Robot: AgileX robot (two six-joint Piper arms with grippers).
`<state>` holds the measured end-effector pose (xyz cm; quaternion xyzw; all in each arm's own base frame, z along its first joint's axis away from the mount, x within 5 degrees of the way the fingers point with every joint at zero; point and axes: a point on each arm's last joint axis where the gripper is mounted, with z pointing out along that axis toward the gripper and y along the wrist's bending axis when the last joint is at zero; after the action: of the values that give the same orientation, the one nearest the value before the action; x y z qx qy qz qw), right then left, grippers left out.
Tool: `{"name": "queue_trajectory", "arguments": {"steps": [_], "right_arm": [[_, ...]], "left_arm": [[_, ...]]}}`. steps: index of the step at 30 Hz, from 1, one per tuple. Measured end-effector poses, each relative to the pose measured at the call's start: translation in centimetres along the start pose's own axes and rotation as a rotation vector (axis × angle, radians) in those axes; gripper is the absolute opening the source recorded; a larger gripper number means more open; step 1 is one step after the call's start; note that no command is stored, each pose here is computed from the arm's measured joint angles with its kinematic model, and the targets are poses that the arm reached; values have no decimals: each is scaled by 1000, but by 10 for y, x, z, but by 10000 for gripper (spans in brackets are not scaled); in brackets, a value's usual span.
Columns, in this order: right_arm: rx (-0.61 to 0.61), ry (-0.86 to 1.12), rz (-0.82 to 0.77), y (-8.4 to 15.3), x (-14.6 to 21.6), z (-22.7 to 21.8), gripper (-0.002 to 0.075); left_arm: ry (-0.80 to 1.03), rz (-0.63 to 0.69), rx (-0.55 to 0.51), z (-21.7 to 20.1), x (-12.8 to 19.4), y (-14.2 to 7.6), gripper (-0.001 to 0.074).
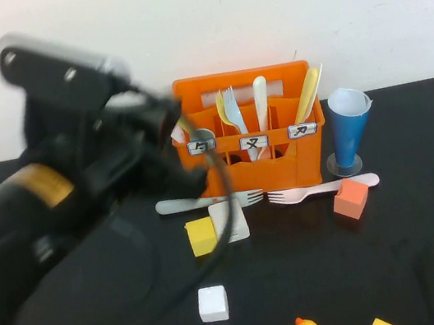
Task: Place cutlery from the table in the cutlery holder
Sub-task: Pick up the fork
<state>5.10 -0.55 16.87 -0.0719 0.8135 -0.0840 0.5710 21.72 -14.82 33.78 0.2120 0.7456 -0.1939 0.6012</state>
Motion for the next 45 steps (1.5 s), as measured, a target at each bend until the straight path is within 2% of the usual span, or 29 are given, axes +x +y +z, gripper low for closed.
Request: {"name": "queue_trajectory", "arguments": {"steps": [4, 11, 18, 21, 24, 27, 33, 36, 40, 43, 45], "right_arm": [[0, 0, 0, 0, 0, 0, -3], [0, 0, 0, 0, 0, 0, -3], [0, 0, 0, 0, 0, 0, -3], [0, 0, 0, 0, 0, 0, -3], [0, 0, 1, 0, 0, 0, -3], [0, 0, 4, 0, 0, 0, -3], [0, 0, 4, 0, 0, 0, -3], [0, 0, 4, 0, 0, 0, -3], [0, 0, 4, 0, 0, 0, -3], [0, 0, 4, 0, 0, 0, -3], [0, 0, 4, 0, 0, 0, -3]], "left_arm": [[83, 3, 24, -35, 2, 1, 0], [68, 58, 5, -84, -6, 7, 0], [189, 75, -6, -106, 3, 11, 0], [152, 87, -17, -103, 0, 12, 0], [110, 55, -26, -93, -2, 14, 0], [170, 60, -21, -79, -4, 15, 0], [580, 78, 4, -18, 1, 27, 0], [770, 161, 51, 17, 1, 37, 0], [971, 322, 188, 60, 3, 45, 0], [1066, 429, 296, 90, 9, 50, 0], [1091, 484, 327, 110, 15, 54, 0]]}}
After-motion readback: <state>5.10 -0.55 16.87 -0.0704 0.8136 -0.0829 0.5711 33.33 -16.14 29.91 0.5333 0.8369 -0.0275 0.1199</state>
